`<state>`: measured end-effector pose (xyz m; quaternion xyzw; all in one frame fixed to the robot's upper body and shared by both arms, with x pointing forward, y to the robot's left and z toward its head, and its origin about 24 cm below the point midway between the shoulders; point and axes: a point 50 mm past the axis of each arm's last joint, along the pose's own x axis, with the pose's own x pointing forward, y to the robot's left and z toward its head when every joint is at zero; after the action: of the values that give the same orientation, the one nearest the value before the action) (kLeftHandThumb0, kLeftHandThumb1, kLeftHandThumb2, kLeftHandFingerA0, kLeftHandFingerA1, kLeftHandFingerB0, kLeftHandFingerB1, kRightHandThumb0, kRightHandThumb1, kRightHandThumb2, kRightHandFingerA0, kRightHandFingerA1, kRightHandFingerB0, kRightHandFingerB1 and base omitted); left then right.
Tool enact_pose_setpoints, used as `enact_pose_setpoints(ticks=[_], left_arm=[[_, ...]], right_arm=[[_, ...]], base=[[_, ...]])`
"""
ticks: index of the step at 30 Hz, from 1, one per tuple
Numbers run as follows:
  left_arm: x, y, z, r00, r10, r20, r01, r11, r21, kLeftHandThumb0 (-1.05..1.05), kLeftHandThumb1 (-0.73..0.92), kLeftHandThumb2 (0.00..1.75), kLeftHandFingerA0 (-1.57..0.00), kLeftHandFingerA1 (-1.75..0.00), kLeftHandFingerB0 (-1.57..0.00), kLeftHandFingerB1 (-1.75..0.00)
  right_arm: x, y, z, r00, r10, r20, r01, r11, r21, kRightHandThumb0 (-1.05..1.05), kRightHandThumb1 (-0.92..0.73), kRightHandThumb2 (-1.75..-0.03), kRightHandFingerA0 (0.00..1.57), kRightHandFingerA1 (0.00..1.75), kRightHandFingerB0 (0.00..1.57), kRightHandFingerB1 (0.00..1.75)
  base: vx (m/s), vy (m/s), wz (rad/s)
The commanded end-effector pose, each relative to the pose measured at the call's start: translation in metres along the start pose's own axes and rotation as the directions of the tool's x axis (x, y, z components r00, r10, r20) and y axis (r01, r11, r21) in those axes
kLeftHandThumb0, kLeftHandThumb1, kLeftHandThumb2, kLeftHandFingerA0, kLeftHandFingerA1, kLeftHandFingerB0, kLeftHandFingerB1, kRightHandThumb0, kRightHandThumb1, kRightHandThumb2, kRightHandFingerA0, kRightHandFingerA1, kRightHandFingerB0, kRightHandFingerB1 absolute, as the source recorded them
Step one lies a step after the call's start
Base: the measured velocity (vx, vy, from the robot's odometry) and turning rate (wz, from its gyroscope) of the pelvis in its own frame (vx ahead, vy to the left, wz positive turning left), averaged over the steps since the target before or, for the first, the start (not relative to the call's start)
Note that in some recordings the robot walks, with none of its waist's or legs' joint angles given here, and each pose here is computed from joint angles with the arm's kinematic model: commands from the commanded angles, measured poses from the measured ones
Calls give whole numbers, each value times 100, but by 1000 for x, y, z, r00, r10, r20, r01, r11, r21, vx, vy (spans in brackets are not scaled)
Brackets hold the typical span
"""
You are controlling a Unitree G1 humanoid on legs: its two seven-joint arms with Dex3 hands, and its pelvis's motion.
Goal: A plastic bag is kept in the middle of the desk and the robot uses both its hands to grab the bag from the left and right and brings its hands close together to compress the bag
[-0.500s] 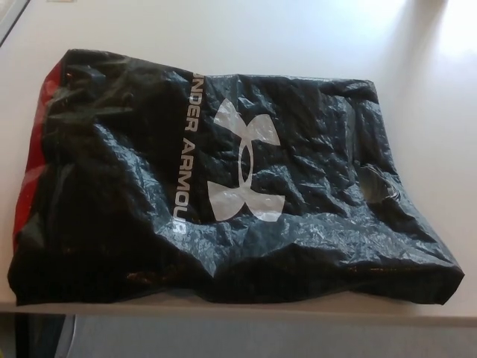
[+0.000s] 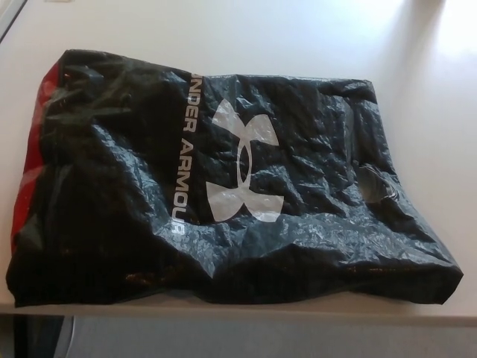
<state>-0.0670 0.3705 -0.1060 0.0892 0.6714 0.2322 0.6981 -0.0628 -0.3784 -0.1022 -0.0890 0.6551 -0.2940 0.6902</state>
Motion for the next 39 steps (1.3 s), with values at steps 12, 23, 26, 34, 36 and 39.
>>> enact_pose_setpoints(ticks=[12,23,26,34,36,39], left_arm=[[1,0,9,1000,-5,21,5,1000,-5,-54,83,67,-49,-40,-38,-36],[0,3,7,1000,0,14,0,1000,1,-54,83,67,-49,-40,-38,-36],[0,3,7,1000,0,14,0,1000,1,-54,83,67,-49,-40,-38,-36],[1,2,9,1000,-2,17,2,1000,4,-54,83,67,-49,-40,-38,-36],[1,2,8,1000,-2,15,2,1000,4,-54,83,67,-49,-40,-38,-36],[0,1,4,1000,-4,7,4,1000,3,-54,83,67,-49,-40,-38,-36]], right_arm=[[0,-7,10,999,-11,31,11,1000,16,-54,-87,-65,42,39,33,34],[0,-7,5,1000,-11,21,10,1000,13,-54,-87,-65,42,39,33,34],[0,-7,5,1000,-11,21,10,1000,13,-54,-87,-65,42,39,33,34],[0,-8,5,1000,-12,21,12,1000,17,-54,-87,-65,42,39,33,34],[-1,-8,5,1000,-13,20,13,1000,15,-54,-87,-65,42,39,33,34],[-1,-11,4,1000,-18,19,17,1000,10,-54,-87,-65,42,39,33,34]], base=[[0,0,0],[0,0,0],[0,0,0],[0,0,0],[0,0,0],[0,0,0]])
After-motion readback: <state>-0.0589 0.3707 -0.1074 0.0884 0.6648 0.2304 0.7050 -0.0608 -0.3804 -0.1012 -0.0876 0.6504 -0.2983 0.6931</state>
